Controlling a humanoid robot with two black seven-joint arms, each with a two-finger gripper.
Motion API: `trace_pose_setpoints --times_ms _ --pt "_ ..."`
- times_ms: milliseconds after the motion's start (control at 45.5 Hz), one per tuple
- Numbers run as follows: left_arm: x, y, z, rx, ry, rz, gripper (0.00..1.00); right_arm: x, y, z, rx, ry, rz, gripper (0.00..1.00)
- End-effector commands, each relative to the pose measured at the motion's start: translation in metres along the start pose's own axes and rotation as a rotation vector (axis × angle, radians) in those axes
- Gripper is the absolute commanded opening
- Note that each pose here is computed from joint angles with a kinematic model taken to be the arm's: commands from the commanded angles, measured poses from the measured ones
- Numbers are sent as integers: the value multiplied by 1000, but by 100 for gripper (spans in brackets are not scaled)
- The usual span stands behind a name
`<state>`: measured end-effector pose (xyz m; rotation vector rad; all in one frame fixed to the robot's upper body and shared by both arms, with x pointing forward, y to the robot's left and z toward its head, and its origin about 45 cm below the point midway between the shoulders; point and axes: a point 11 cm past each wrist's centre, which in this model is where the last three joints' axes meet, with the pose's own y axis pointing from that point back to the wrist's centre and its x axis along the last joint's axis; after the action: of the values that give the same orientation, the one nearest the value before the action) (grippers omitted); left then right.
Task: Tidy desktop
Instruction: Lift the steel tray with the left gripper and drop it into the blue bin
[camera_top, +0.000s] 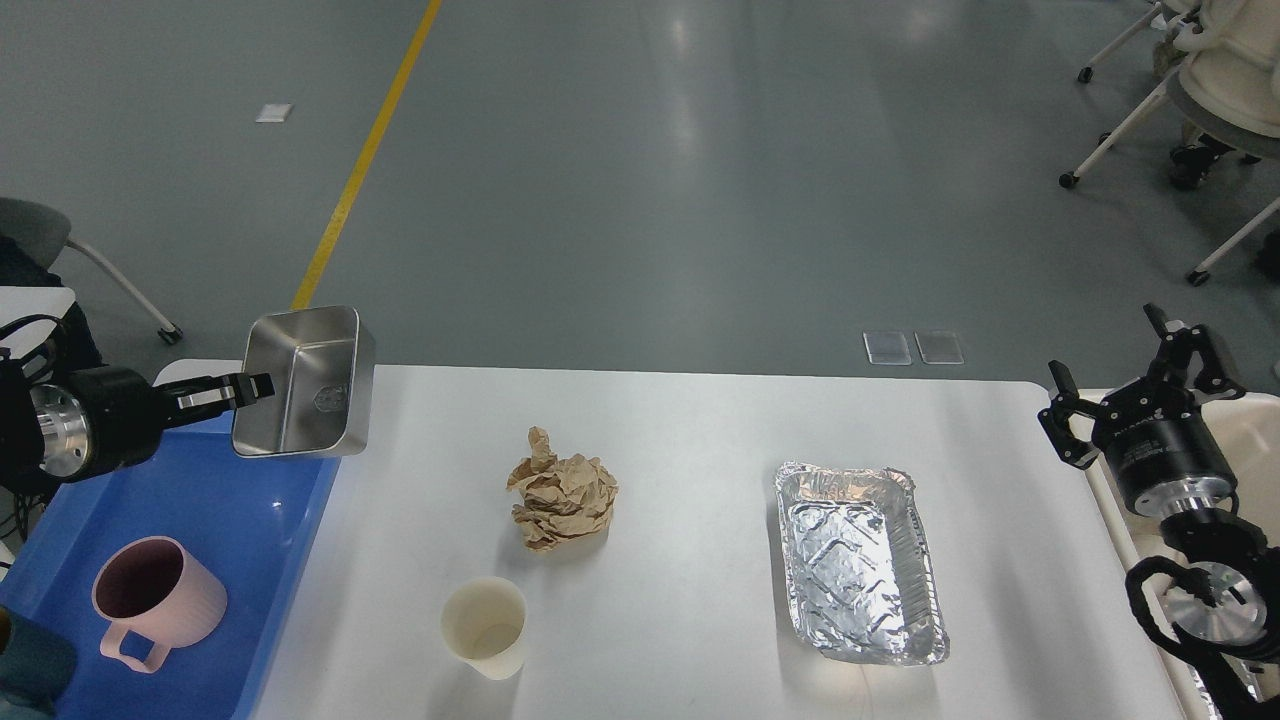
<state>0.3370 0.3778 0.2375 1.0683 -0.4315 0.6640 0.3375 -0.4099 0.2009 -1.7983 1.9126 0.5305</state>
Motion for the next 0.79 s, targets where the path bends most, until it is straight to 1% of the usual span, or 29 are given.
trace_pose_setpoints --times_ms 0,110,220,439,681,768 --pt "11 6 -1 10 -8 17 0 0 -1 1 0 -4 3 100" --pt "21 14 -16 57 -1 38 1 1 0 0 0 0 2 100" --pt "31 29 -47 150 13 64 1 1 0 1 -1 -3 4 100" --pt "38 42 -110 312 103 123 2 0 0 2 -3 -4 3 100" --pt "21 29 -154 410 210 138 3 1 0 2 -2 -3 5 100" --pt "11 17 -166 437 251 145 4 2 0 2 -2 -2 6 100"
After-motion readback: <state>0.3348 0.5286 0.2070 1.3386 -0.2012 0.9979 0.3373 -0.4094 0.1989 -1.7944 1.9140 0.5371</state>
